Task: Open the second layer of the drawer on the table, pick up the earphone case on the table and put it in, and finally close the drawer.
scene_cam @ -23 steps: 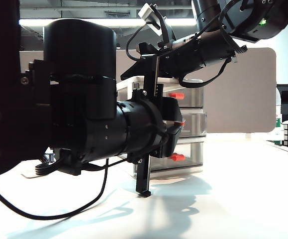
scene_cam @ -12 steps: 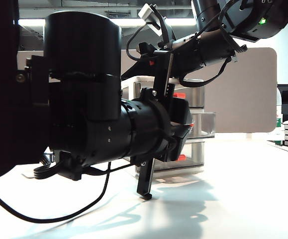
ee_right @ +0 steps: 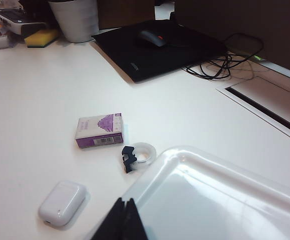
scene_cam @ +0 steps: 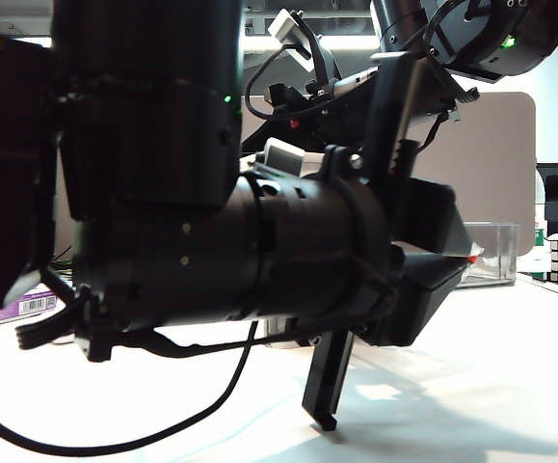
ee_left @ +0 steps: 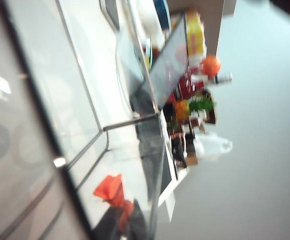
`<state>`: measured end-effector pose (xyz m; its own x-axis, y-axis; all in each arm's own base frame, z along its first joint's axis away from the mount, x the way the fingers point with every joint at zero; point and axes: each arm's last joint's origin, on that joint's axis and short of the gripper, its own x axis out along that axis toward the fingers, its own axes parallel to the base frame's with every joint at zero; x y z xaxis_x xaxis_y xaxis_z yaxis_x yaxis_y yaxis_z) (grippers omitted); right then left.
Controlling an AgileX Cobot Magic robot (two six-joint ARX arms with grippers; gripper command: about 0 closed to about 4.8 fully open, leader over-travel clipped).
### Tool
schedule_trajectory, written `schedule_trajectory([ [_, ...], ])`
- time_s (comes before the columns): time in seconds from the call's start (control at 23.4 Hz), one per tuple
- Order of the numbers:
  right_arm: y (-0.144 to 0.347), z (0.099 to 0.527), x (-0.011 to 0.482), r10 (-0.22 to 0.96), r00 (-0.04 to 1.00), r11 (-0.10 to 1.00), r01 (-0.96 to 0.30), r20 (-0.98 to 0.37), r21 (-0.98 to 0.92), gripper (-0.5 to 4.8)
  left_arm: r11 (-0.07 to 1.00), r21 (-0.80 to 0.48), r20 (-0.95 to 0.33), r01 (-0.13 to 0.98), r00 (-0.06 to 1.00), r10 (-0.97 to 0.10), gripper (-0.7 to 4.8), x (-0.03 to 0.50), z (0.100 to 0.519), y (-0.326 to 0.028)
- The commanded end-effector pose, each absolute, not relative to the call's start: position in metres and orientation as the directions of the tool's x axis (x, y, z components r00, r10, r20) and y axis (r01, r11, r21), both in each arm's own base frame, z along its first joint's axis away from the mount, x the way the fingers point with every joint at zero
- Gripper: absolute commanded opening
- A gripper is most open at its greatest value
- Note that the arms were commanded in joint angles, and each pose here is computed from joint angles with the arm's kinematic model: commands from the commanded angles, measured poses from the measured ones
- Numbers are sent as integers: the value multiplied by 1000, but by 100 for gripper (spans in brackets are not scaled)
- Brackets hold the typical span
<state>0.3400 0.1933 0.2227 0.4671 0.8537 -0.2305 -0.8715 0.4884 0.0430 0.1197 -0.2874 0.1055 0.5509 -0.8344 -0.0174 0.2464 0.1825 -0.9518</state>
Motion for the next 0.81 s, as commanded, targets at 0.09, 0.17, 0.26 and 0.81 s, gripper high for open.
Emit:
schedule_trajectory([
  [0.09, 192, 204, 338, 831, 449, 507, -854, -327, 114, -5, 147, -945, 4, 291, 463, -886, -6, 103, 110, -295],
  [0.17, 192, 204, 338, 831, 448, 507, -854, -330, 116, -5, 140, -945, 4, 295, 441, -898, -6, 96, 110, -298],
  [0.26, 192, 204, 338, 831, 448, 507, -854, -330, 116, -5, 136, -945, 4, 297, 428, -904, -6, 92, 110, -299],
  [0.81, 192, 204, 338, 830, 447, 507, -854, -333, 118, -5, 105, -922, 20, 372, 317, -948, 279, 91, 114, -300],
])
